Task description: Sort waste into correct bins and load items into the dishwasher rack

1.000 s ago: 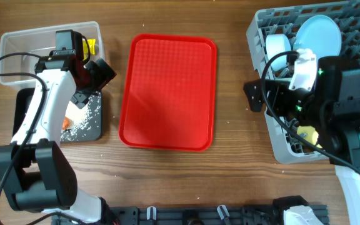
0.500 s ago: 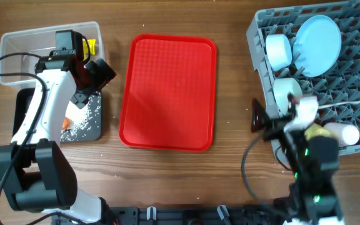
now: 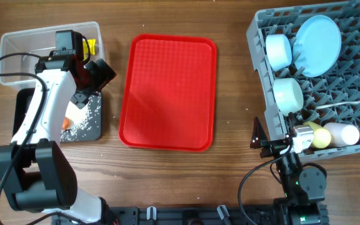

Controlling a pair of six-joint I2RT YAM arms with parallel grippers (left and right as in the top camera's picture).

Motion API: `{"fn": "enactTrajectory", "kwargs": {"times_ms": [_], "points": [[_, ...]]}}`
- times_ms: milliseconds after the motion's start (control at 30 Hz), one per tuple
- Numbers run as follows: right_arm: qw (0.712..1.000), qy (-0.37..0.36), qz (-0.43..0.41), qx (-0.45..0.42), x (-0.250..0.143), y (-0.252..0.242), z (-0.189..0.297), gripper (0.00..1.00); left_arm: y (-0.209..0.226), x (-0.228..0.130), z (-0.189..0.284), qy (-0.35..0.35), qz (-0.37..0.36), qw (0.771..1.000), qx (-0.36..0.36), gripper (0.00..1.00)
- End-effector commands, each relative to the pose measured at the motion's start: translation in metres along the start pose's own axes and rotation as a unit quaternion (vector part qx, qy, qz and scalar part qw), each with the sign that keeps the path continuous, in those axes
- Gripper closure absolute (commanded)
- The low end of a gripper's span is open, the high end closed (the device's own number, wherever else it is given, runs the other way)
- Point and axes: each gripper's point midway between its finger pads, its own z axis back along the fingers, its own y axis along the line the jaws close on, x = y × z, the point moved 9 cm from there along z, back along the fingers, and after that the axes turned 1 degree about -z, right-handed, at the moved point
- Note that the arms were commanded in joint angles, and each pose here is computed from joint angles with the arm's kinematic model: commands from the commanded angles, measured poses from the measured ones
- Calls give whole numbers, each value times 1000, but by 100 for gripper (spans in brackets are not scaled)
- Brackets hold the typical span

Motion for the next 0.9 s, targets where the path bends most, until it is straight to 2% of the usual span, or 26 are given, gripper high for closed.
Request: {"fn": "enactTrajectory", "kwargs": {"times_ms": [0,333,400,467,500,567,633,733,867], "points": [[1000,-6,10,-10,-1,-2,0,0,2,2,2,-8,-5,1000,3,0],[1000,-1,10,-11,-2,-2,0,0,2,2,3,-9,-6,1000,3,0],[1000,-1,10,-11,-2,-2,0,0,-3,-1,19,-30,-14,999,-10,0],[1000,-1,10,-11,-2,-2,0,0,-9,-8,54,-95,-33,995,-10,0],[1000,-1,10,-11,-2,-2,0,0,-13,-12,75,-133,-42,990,-25,0],[1000,-1,10,-11,-2,-2,0,0,-25,-25,107,-202,-105,971,-70,0],[1000,-1,10,-11,-2,-2,0,0,-27,-52,132,-275,-201,932,-126,0],[1000,-1,10,-11,-2,-2,0,0,15,-81,123,-336,-167,909,-178,0],[1000,-1,10,-11,-2,-2,0,0,64,-110,85,-393,-136,878,-237,0]]}}
